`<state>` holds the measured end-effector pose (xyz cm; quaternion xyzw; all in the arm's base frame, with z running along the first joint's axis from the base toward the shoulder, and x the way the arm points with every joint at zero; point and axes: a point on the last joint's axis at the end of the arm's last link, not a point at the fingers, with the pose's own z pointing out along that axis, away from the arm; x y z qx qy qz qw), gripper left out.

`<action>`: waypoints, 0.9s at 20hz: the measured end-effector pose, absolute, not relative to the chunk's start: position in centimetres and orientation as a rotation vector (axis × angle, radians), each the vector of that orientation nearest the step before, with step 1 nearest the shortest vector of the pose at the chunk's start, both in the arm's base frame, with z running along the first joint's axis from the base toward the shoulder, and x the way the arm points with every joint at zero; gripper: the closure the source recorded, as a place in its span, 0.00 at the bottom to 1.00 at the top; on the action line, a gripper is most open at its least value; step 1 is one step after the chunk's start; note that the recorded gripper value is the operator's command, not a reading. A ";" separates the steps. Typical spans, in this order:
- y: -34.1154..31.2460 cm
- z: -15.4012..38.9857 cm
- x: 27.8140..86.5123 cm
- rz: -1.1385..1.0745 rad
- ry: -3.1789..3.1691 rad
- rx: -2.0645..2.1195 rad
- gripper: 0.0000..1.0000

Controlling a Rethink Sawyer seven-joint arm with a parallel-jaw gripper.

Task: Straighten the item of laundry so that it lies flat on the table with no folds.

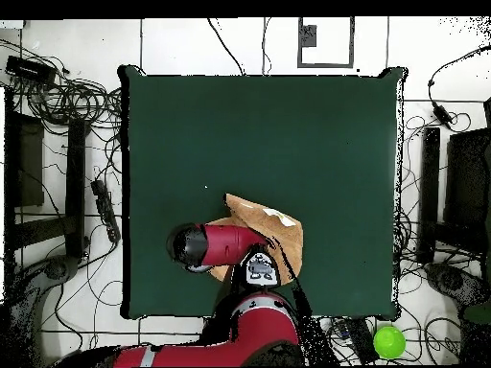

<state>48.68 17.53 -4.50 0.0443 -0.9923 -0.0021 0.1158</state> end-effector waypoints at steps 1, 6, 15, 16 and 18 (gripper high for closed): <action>17.4 -4.5 48.7 0.000 -2.911 0.128 1.00; 17.4 -4.5 48.7 0.007 -2.916 0.119 1.00; 17.3 -4.5 48.7 0.002 -2.915 0.086 1.00; 17.3 -4.5 48.7 0.002 -2.915 0.083 1.00; 17.3 -4.5 48.7 0.001 -2.916 0.078 1.00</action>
